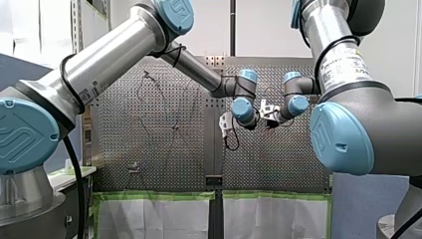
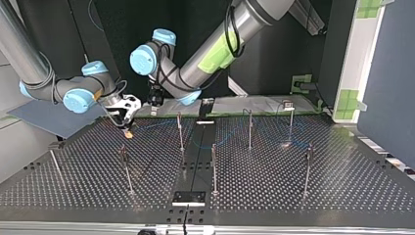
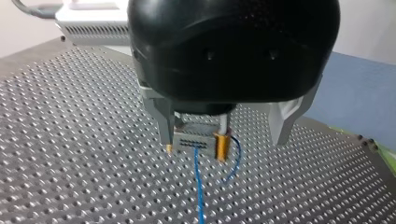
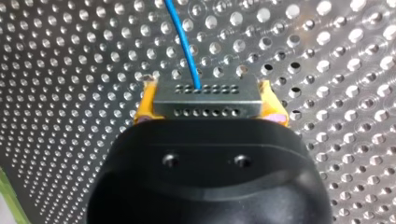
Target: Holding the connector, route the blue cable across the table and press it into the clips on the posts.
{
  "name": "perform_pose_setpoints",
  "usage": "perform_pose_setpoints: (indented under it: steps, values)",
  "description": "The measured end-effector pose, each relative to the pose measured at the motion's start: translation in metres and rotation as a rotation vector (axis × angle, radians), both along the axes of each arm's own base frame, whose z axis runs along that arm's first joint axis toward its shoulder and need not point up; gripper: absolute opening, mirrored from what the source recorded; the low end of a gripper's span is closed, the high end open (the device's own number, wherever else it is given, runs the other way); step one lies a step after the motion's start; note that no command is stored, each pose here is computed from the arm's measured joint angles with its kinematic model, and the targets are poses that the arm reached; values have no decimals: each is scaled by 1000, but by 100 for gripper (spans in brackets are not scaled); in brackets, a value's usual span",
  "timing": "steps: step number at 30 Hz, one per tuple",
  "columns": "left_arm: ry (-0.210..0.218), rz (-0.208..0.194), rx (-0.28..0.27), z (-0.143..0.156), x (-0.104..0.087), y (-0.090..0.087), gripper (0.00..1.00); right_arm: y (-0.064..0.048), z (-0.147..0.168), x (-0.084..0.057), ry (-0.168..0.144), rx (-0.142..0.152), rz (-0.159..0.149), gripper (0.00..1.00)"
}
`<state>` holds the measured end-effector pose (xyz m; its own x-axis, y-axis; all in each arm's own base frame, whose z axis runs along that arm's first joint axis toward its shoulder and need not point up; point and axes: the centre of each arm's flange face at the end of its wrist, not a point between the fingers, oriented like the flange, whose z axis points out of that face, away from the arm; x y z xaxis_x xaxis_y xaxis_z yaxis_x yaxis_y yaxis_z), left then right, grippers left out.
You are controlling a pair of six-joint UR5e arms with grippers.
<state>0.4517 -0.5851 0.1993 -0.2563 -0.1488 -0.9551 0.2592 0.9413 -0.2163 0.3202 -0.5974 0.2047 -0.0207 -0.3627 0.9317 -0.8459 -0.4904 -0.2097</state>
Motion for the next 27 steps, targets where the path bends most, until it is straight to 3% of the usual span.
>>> perform_pose_setpoints:
  steps: [9,14,19,27]
  values:
    - [0,30,-15,-24,19,-12,100,2,0,4,-1,1,12,0]
    - [-32,76,-47,-33,35,-17,100,3,0,5,-1,0,17,0]
    - [-71,107,-83,-21,50,-20,100,3,0,5,-1,1,18,0]
    - [-91,97,-111,-9,59,-27,100,3,0,5,-1,0,18,0]
